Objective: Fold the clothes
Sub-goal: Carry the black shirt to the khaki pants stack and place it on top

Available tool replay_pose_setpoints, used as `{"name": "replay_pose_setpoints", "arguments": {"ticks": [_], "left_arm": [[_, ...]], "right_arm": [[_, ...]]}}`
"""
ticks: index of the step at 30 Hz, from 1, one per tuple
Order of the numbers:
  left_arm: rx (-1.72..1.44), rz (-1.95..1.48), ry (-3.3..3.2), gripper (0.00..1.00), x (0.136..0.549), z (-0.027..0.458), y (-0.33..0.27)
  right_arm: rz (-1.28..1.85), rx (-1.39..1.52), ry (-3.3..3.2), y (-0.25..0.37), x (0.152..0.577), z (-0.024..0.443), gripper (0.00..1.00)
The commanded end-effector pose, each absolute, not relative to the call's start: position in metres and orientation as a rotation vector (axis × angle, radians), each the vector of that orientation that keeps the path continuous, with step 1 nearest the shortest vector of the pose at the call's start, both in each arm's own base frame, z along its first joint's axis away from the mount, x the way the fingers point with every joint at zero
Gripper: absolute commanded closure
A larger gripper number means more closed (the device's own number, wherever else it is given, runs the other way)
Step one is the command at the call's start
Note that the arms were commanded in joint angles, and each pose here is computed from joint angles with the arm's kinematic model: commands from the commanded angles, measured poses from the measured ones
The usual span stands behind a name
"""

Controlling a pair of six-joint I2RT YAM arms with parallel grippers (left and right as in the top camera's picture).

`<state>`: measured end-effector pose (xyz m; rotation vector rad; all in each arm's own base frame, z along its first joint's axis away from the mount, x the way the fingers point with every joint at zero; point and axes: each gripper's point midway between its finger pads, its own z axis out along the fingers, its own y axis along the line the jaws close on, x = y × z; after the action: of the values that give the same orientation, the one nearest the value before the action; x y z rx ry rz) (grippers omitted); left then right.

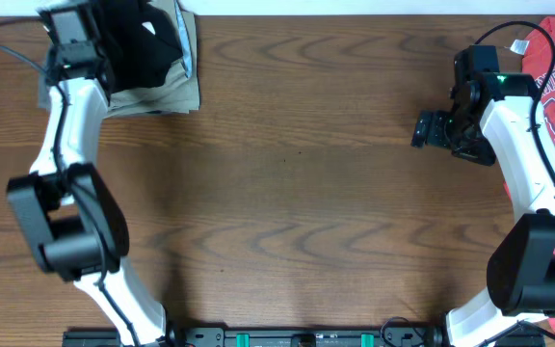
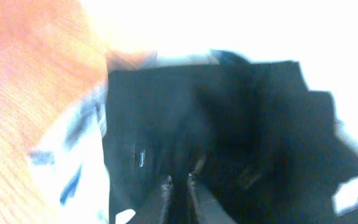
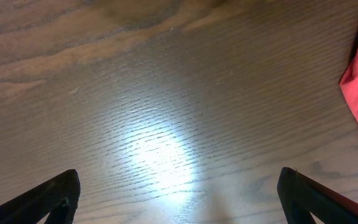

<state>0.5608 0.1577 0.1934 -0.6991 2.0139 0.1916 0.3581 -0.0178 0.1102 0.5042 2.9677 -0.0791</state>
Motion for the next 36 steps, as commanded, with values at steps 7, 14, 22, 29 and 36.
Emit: {"name": "replay_pose_setpoints", "arguments": {"ticks": [7,14,22,29,36], "left_arm": [[-0.686,0.184,1.887,0.84,0.572,0.224,0.162],[-0.693,0.193,1.953,0.69,0.599,0.140,0.165],[-0.567,0.223,2.128,0.51,0.602,0.061,0.154],[-0.539,0.241,2.095,0.14,0.594,0.116,0.153],[-0.533,0.208,1.935,0.02,0.564,0.248,0.144]], "right_arm": [[-0.078,0.476,2.945,-0.017,0.361,0.119,0.01],[-0.078,0.476,2.945,-0.017,0.361,0.119,0.01],[-0.078,0.476,2.944,-0.017,0.361,0.119,0.01],[-0.078,0.476,2.945,-0.017,0.361,0.119,0.01],[-0.078,0.476,2.945,-0.017,0.361,0.119,0.01]]}}
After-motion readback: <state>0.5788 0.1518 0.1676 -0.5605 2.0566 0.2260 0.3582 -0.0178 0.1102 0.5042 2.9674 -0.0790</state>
